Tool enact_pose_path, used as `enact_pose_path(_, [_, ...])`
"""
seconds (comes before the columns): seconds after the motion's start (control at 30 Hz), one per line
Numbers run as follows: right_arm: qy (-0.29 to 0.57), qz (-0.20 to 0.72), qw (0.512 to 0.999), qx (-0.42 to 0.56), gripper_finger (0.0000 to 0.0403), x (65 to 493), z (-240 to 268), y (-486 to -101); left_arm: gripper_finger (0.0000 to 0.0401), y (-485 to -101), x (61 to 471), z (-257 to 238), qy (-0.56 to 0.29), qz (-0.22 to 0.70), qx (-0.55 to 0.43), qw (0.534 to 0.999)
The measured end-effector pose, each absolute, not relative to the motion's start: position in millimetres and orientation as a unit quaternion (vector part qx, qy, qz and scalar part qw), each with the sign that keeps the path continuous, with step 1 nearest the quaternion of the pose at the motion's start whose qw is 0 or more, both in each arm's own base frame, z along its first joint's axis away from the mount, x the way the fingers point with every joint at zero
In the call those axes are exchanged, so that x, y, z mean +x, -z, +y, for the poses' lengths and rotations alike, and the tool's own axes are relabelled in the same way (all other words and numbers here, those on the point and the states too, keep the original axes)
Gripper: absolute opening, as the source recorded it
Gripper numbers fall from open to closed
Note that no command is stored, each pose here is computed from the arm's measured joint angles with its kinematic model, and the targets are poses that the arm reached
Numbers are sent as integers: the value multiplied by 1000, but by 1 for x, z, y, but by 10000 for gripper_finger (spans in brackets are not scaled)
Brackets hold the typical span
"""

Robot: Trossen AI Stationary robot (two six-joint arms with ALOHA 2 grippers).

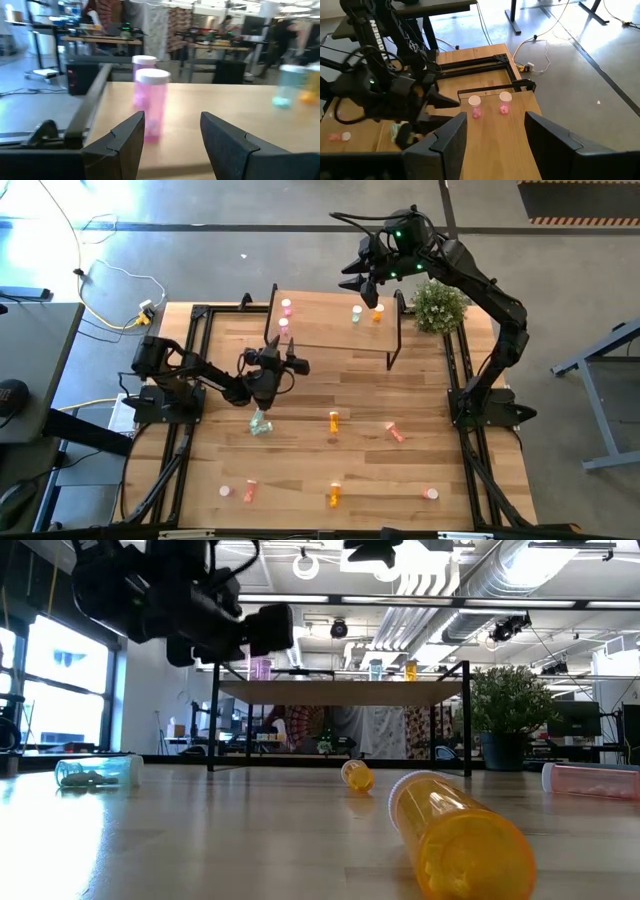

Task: Pick and place medicine bottles onto shelf by color
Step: Put the top violet pill bottle aligned with the other violet pill bottle on the shelf

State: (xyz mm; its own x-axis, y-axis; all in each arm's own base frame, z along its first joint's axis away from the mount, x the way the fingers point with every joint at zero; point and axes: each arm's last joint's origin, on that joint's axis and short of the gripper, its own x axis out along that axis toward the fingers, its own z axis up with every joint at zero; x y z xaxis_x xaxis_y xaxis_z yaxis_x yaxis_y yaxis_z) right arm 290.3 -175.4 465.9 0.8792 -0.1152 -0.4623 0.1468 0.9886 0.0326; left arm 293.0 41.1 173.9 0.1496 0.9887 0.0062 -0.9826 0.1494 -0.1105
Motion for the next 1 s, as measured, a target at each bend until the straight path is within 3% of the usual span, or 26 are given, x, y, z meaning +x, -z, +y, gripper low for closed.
enact_pose_path(0.17, [58,237,969,31,190,294,-170,-466,184,-191,291,13,-609,-71,-76,786])
enact_pose_path(0.33, [50,237,970,29,190,297,-165,-466,184,-217,281,-4,-580,-62,-51,811])
enact_pose_path(0.63, [70,237,967,63,190,297,-164,-466,184,-283,245,0,-521,-85,-5,850])
enact_pose_path(0.8, [121,240,959,86,190,297,-166,-465,184,-302,224,14,-417,-89,-9,905])
enact_pose_path(1.0, [151,234,951,134,190,296,-167,-465,184,-310,201,35,-298,5,-22,954])
